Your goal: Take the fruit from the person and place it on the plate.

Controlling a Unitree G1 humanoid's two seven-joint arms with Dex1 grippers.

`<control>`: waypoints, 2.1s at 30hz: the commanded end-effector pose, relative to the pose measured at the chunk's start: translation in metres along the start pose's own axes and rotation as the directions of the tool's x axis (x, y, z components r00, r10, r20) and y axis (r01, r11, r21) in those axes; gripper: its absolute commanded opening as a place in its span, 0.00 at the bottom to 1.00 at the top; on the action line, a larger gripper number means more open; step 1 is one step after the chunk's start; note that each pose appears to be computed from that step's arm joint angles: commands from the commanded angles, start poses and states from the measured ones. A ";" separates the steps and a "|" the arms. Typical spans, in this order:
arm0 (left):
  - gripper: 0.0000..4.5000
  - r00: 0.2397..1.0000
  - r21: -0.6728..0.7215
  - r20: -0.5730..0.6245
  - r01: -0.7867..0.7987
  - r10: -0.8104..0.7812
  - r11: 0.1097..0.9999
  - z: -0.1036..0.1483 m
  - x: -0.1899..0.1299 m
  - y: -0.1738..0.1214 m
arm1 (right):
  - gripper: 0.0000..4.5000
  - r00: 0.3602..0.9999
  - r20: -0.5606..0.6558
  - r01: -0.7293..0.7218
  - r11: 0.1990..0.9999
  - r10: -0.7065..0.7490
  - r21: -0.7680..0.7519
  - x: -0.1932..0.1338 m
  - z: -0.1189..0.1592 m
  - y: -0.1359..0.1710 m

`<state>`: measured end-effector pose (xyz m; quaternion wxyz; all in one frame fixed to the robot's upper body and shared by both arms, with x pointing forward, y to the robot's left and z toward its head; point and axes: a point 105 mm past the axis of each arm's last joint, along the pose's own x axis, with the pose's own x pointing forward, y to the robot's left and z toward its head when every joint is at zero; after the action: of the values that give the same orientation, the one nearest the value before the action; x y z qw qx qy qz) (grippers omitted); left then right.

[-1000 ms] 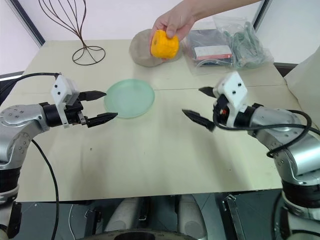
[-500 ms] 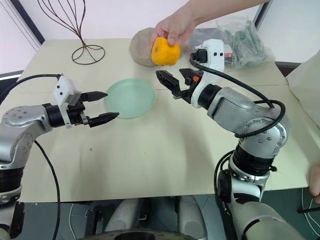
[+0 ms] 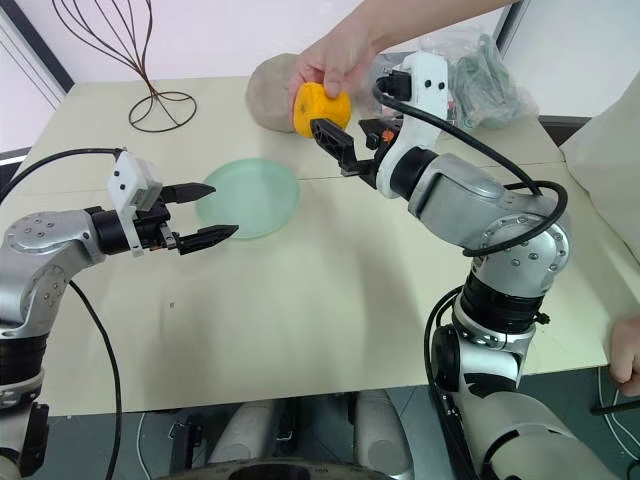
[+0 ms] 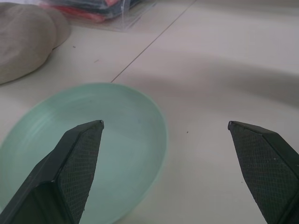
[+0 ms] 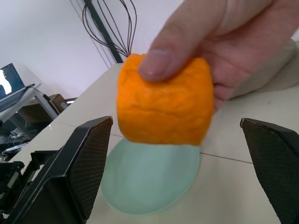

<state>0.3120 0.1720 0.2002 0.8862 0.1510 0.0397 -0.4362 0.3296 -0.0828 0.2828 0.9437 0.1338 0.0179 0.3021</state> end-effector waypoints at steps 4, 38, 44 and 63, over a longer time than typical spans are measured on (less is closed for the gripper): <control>0.99 1.000 0.045 0.027 -0.002 0.001 0.999 0.013 -0.002 -0.002 | 1.00 0.997 0.051 -0.051 0.998 0.052 -0.021 0.004 0.013 0.015; 1.00 0.998 0.041 0.030 -0.064 0.063 0.997 0.013 -0.011 -0.001 | 0.50 0.988 0.056 -0.137 0.988 0.141 -0.072 0.034 0.009 0.022; 1.00 0.987 0.025 0.021 -0.157 0.157 0.987 0.008 -0.020 0.013 | 0.50 0.979 -0.088 -0.190 0.978 0.182 -0.084 0.035 -0.032 0.022; 1.00 0.969 0.053 -0.004 -0.247 0.248 0.968 0.010 -0.039 0.022 | 0.50 0.940 -0.163 -0.324 0.933 0.299 -0.156 0.092 -0.092 0.043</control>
<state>0.3091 0.2099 0.2094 0.9300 0.1663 0.0318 -0.3263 0.3691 0.0175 0.1922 0.8915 0.0366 0.0726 0.4456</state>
